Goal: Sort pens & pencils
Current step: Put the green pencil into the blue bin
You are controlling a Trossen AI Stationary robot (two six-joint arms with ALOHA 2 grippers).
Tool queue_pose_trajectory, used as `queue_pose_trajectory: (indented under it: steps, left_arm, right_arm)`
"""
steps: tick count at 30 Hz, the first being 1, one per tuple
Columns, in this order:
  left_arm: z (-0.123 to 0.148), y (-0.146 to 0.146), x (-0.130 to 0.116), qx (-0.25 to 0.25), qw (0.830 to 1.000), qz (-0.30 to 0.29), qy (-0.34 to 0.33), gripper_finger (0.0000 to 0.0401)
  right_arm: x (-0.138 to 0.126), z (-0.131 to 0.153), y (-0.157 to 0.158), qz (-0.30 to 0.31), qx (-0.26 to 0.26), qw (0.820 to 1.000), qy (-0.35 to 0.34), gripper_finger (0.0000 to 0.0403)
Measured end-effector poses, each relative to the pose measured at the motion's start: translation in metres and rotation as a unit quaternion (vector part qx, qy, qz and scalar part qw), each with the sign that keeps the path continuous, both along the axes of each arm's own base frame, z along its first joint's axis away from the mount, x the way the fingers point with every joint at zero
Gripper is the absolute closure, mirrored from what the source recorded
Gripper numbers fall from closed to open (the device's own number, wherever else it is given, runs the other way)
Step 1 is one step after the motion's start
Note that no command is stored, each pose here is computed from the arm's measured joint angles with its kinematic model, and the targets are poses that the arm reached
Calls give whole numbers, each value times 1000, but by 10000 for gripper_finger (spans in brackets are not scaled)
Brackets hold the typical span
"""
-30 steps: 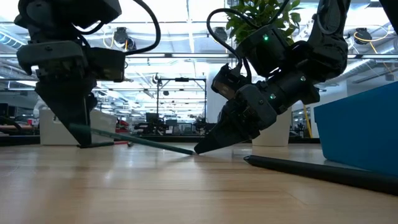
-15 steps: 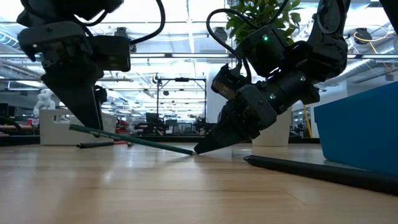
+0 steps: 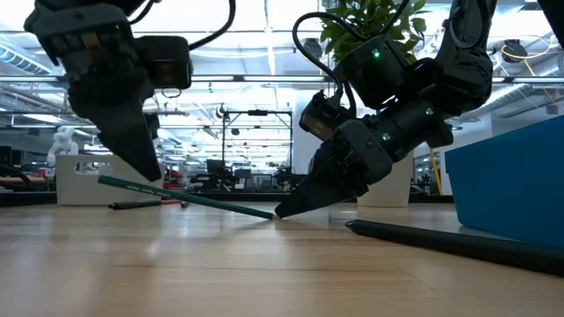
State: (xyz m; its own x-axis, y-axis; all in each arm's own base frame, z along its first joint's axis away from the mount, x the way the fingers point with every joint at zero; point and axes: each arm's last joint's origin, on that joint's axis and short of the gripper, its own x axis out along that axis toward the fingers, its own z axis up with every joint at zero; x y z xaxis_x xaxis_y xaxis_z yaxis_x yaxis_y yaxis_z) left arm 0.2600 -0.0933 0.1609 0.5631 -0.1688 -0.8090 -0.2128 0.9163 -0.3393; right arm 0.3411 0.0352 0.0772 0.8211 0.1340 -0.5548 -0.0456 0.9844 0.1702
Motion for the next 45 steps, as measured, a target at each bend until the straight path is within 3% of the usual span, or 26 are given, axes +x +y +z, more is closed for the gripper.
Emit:
queue_pose_trajectory:
  steps: [15,25,30,35,45]
  left_arm:
    - [-18,-10,-1,37,999,12,25,247]
    - [-29,-9,2,23,999,2,47,249]
    - [-28,-5,4,19,999,8,47,291]
    - [-29,0,4,22,998,16,53,379]
    - [-29,4,2,24,997,16,69,386]
  right_arm:
    - [1,1,0,0,1,1000,-7,403]
    - [1,1,0,1,1,1000,-9,403]
    - [1,1,0,1,1,1000,-8,403]
    - [1,1,0,2,2,1000,-8,403]
    - [1,7,0,2,0,1000,-17,390]
